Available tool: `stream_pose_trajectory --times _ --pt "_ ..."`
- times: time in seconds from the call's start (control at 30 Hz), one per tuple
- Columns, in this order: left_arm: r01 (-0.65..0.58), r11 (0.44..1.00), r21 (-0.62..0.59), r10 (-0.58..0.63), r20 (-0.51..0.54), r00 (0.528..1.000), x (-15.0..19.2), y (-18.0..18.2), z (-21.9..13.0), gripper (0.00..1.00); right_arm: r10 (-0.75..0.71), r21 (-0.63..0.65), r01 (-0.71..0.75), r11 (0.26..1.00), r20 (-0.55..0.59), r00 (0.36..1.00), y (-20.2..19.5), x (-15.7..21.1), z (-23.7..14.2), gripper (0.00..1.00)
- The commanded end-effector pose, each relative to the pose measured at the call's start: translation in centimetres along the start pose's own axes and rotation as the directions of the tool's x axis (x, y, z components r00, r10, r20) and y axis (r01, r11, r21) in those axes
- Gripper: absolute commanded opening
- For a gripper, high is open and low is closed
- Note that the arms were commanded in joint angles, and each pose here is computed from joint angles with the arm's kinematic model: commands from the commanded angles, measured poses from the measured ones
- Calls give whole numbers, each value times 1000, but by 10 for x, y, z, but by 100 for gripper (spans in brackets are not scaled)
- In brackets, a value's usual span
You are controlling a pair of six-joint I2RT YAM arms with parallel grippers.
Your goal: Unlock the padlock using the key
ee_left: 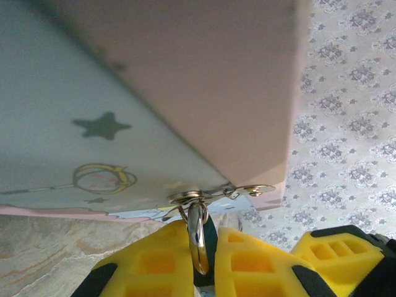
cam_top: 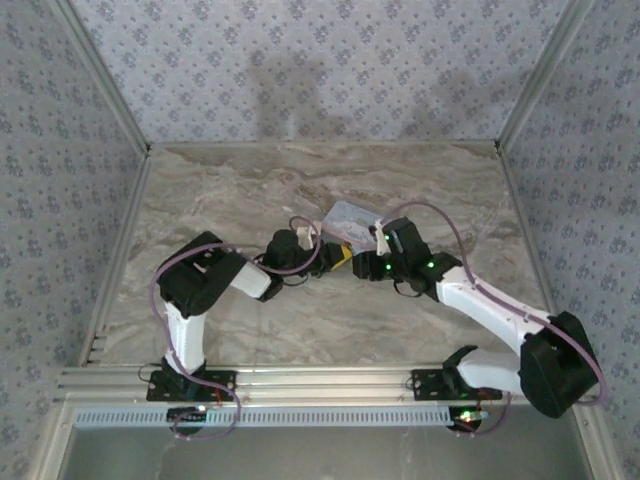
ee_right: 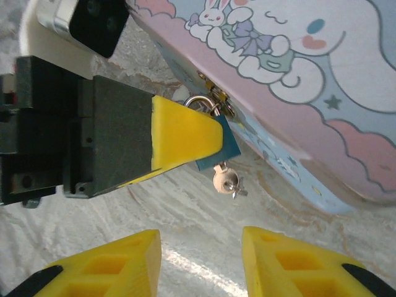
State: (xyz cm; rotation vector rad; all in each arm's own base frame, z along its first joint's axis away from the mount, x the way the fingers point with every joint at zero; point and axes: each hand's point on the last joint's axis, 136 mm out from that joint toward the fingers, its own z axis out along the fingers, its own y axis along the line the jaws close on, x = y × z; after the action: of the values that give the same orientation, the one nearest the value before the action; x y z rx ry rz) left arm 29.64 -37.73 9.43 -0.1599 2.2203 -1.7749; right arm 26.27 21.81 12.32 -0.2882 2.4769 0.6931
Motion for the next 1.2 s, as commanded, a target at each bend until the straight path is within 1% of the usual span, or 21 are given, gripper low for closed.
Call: stream_pose_trajectory --times 0.0,0.27,0.47,0.6,0.77,0.87,0.93,1.0,1.07,1.17 --pt "-67 993 97 68 -3 998 0 -38 -2 0 -92 85 95 992 -38 995 -6 -1 7 42" --pt "-69 990 121 70 -8 997 -1 -46 -4 0 -202 197 212 957 -69 977 -10 -12 23 44" --pt "-67 990 127 69 -8 998 -2 -47 -5 0 -296 263 316 912 -114 948 -10 -15 30 42" --pt "-64 989 133 66 -7 998 -4 -48 -6 0 -336 268 363 892 -144 931 -7 -16 34 40" --pt "-67 988 140 69 -5 998 -6 -50 -7 0 -361 241 397 885 -181 915 -3 -11 43 46" --pt "-64 988 144 65 -3 998 -7 -50 -8 0 -374 217 409 887 -182 909 0 -8 45 46" --pt "-65 986 151 66 -2 998 -8 -51 -9 0 -382 224 413 883 -171 908 0 -9 45 44" --pt "-65 986 156 67 -7 998 -7 -53 -8 0 -389 237 420 876 -168 906 -2 -11 45 38" --pt "-64 985 159 67 -10 998 -7 -53 -8 0 -394 250 423 871 -159 905 -2 -15 44 35" --pt "-61 986 154 64 -15 998 -6 -52 -8 0 -411 253 442 861 -168 896 1 -19 45 23"
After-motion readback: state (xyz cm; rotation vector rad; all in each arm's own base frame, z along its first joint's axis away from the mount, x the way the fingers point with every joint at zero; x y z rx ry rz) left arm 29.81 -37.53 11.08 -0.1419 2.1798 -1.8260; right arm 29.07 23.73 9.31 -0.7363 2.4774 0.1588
